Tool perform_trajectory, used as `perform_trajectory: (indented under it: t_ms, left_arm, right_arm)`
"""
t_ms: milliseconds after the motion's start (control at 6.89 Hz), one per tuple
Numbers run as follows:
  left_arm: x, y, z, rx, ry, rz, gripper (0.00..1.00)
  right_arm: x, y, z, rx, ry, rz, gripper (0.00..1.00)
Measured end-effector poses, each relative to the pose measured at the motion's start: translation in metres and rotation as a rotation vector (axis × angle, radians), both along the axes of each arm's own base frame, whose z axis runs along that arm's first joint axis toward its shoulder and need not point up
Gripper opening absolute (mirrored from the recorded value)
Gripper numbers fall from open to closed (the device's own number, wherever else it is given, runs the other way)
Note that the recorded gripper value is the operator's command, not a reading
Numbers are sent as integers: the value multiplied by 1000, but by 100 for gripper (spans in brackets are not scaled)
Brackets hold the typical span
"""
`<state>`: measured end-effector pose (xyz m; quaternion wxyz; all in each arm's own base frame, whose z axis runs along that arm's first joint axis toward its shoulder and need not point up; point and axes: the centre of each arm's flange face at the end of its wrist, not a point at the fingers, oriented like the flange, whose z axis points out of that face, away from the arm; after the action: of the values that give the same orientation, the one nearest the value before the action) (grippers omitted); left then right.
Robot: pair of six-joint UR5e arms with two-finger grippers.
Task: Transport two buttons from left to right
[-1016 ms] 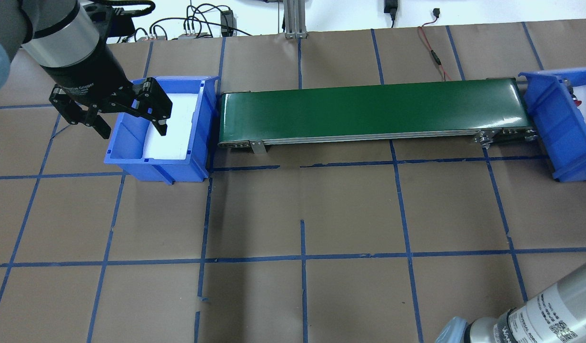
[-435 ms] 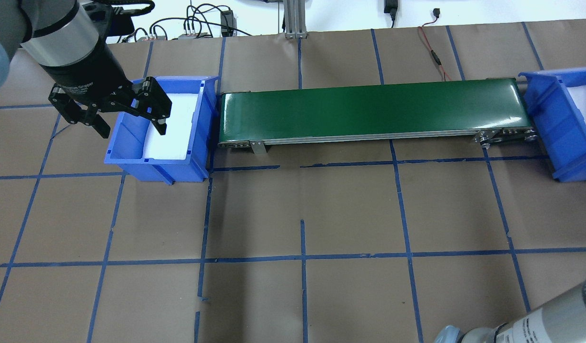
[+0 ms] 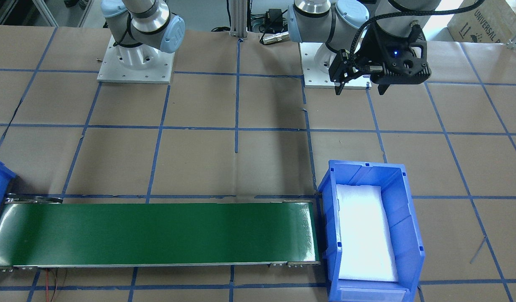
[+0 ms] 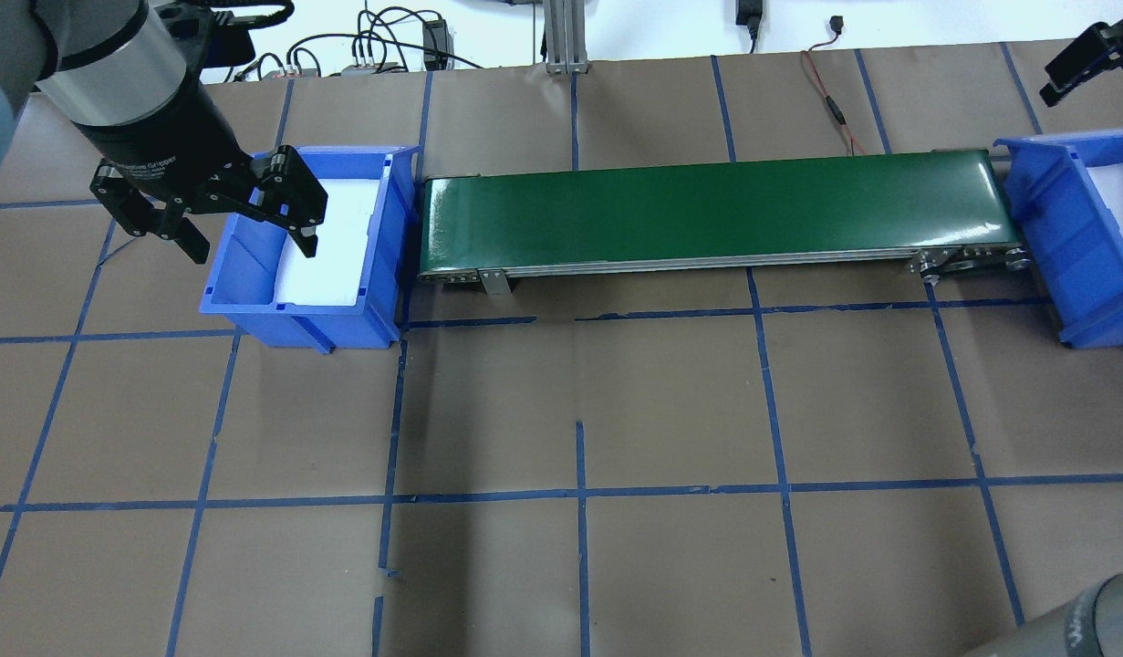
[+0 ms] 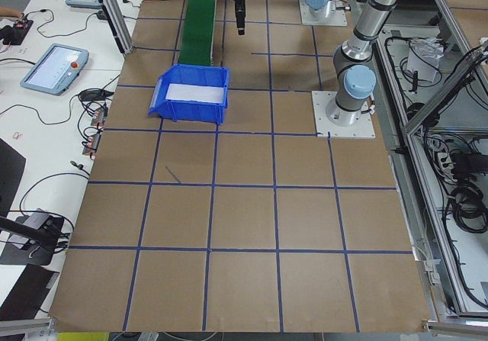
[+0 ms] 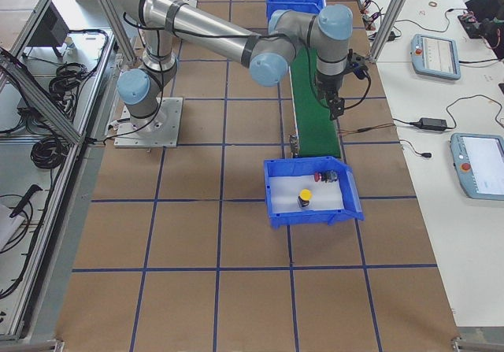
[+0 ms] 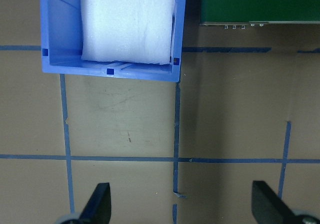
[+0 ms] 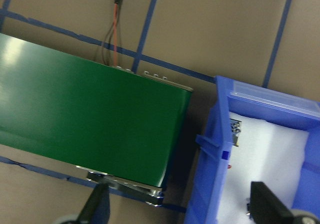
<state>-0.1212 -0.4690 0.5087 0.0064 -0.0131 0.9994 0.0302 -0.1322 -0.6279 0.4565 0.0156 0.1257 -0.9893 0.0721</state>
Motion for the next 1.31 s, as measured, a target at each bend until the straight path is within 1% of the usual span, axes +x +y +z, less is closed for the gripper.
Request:
perform_trajectory:
  t_ms: [290, 435, 581, 871, 1161, 1306]
  left_arm:
    - [-1, 0, 0, 1, 1, 0, 100]
    - [-1, 0, -1, 1, 1, 0, 100]
    - [-1, 0, -1, 1, 1, 0, 100]
    - [-1, 0, 0, 1, 1, 0, 100]
    - [-1, 0, -1, 1, 1, 0, 100]
    - [-1, 0, -1, 2, 1, 0, 100]
  right_arm:
    - [82, 26, 19, 60, -44, -118, 100]
    - [118, 38, 19, 77, -55, -171, 100]
    - [149, 50, 14, 92, -47, -224, 100]
    - [202, 67, 17, 88, -5, -280, 100]
    - [249, 79, 20, 79, -2, -315, 100]
    - [259, 81, 19, 81, -3, -321, 100]
